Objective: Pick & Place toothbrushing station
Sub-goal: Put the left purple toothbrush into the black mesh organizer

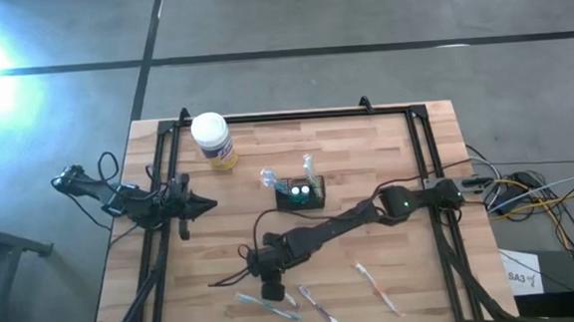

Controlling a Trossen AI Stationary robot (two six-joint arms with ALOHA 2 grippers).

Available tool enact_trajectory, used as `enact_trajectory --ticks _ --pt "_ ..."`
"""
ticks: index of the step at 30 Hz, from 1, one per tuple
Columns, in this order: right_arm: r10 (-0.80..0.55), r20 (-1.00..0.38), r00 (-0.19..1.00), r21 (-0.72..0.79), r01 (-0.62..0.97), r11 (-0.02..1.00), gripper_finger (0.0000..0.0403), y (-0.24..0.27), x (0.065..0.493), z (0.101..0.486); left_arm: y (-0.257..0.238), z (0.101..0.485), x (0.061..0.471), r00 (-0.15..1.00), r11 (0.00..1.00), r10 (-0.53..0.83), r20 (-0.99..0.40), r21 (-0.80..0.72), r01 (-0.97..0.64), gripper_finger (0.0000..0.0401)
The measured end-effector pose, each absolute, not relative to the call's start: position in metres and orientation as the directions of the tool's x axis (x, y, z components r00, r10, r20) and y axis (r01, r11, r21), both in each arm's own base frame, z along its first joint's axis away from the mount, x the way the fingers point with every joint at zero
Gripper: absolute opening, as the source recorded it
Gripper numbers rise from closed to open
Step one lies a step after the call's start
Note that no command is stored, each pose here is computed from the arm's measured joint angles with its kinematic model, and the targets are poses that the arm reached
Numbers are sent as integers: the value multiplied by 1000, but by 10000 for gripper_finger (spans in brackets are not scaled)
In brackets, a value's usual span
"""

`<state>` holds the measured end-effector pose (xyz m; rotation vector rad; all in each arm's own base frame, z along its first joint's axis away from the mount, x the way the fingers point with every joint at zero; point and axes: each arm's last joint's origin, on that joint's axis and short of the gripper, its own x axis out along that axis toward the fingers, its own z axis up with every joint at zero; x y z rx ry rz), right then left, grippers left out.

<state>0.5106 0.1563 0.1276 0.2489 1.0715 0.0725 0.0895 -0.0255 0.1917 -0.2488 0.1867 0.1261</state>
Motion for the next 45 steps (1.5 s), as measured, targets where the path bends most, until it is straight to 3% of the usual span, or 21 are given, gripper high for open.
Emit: enact_trajectory --ticks 6,12,22,26,31,36,45 --pt "172 -856 487 194 -5 981 18 153 512 129 -25 192 89 975 961 101 -199 -235 -147 14" --pt "185 -820 541 156 -99 983 11 152 509 165 -25 192 90 975 959 101 -199 -241 -148 8" --pt "276 -599 751 -40 -373 927 7 176 468 298 -25 191 89 974 958 102 -201 -245 -151 14" --pt "229 -503 834 -94 -316 944 7 164 435 351 -25 191 89 973 958 102 -207 -243 -152 9" --pt "179 -362 915 -145 -244 959 8 148 391 380 -25 190 89 971 958 103 -214 -240 -154 7" --pt "119 -167 979 -184 -149 971 8 125 346 378 -25 190 89 971 961 103 -215 -232 -153 15" --pt "-33 30 999 -57 35 998 8 67 315 302 -25 190 89 971 959 114 -211 -232 -163 10"
